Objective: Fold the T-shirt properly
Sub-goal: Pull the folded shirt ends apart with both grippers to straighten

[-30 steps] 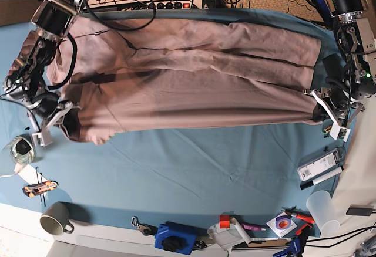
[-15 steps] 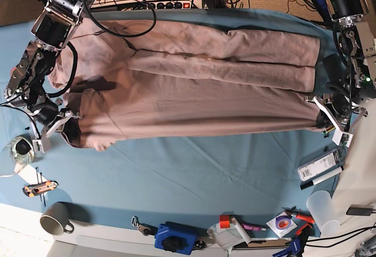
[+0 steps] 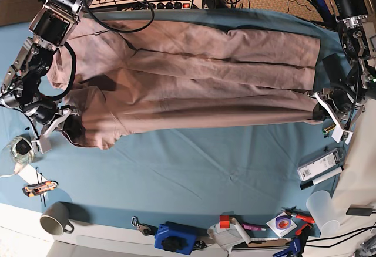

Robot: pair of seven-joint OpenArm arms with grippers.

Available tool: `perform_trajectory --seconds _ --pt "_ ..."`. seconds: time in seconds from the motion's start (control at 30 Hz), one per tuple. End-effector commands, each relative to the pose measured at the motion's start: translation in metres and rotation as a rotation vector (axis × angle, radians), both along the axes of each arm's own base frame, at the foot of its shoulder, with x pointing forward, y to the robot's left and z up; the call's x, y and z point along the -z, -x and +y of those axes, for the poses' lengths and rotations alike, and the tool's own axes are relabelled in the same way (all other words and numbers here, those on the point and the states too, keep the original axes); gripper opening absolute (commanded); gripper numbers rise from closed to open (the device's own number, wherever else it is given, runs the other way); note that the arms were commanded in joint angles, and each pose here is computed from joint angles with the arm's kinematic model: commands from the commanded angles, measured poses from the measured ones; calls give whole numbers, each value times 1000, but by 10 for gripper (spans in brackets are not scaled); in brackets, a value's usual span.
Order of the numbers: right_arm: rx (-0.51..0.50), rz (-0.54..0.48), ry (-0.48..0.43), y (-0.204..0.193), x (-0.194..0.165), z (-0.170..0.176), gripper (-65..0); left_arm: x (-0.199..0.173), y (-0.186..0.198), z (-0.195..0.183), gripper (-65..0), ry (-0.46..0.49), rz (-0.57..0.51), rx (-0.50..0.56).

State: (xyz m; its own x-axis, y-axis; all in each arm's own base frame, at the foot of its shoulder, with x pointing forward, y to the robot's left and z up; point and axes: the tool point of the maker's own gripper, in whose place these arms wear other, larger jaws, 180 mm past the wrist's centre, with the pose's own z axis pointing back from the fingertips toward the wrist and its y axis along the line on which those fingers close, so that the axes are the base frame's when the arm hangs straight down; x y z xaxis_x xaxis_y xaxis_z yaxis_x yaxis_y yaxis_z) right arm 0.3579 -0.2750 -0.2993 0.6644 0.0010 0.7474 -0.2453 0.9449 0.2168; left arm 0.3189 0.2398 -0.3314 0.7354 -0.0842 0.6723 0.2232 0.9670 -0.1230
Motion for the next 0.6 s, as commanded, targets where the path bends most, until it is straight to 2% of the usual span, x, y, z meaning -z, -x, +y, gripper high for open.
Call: perform_trajectory --seconds 0.0,0.13,0.23,0.33,0.43,0.57 --pt "6 -52 18 -7 -19 -7 -650 -15 -8 7 -650 -15 -45 -8" --pt "-8 -25 -15 6 -10 -2 -650 -10 1 3 -650 11 11 6" --pt "-6 -32 -36 20 -10 -3 -650 -13 2 1 -650 41 4 15" --pt "17 -44 -21 36 -13 -11 -650 -15 4 7 -650 39 6 10" --pt "39 -34 -1 54 -10 -18 -650 -17 11 11 -650 87 7 -6" --pt "30 21 -24 77 2 -16 -650 -13 27 6 -650 135 21 33"
